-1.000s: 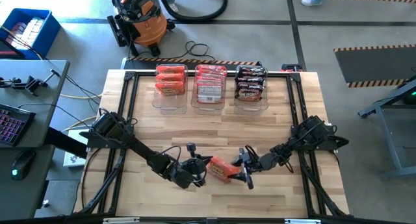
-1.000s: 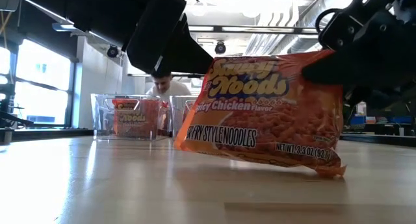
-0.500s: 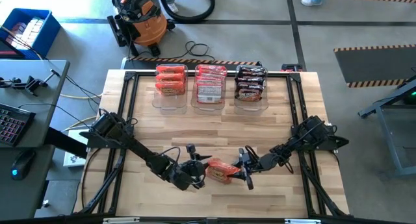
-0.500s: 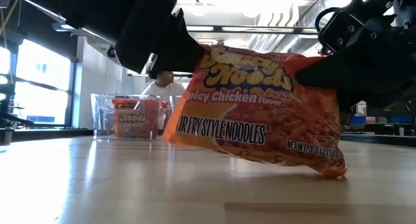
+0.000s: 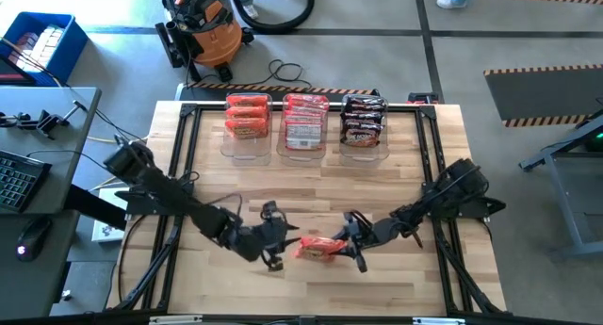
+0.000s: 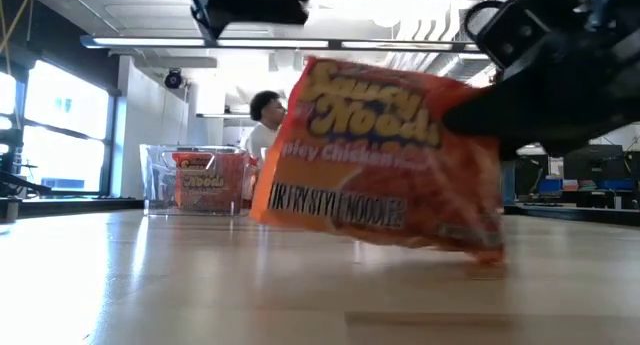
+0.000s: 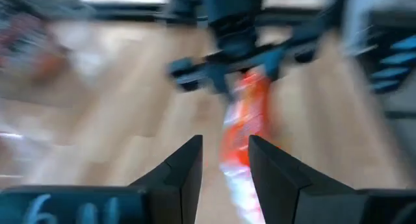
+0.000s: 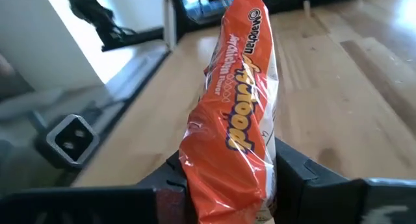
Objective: Sort Maruchan noodles
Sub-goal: Put the orange noodle pack into the left transparent bin
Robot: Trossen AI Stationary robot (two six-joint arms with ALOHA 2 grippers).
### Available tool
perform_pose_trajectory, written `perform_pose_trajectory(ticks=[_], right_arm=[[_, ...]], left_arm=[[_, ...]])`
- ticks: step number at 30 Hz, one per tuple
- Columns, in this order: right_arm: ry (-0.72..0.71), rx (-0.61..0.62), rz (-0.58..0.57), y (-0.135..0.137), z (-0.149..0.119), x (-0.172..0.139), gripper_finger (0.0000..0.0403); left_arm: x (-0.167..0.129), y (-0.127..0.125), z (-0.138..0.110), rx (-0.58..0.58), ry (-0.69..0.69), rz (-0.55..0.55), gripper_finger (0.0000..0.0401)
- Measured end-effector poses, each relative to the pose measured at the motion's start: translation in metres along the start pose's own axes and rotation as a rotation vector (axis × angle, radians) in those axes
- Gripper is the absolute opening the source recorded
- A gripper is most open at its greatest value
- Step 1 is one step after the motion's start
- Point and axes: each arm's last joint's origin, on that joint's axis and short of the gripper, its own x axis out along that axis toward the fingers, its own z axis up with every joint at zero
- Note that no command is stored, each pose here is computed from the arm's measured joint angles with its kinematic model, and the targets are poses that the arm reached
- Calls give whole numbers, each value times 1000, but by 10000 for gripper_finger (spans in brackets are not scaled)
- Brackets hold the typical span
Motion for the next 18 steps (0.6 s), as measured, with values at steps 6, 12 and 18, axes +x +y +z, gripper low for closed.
perform_pose_trajectory(ticks=[6, 12, 18], right_arm=[[114, -92, -37, -2, 16, 19, 106], [225, -201, -28, 7, 34, 44, 106], [297, -264, -20, 14, 48, 58, 106]], left_arm=[[2, 15, 13, -136, 39, -146, 121], [7, 21, 11, -90, 69, -154, 152], [6, 21, 17, -87, 103, -186, 186]])
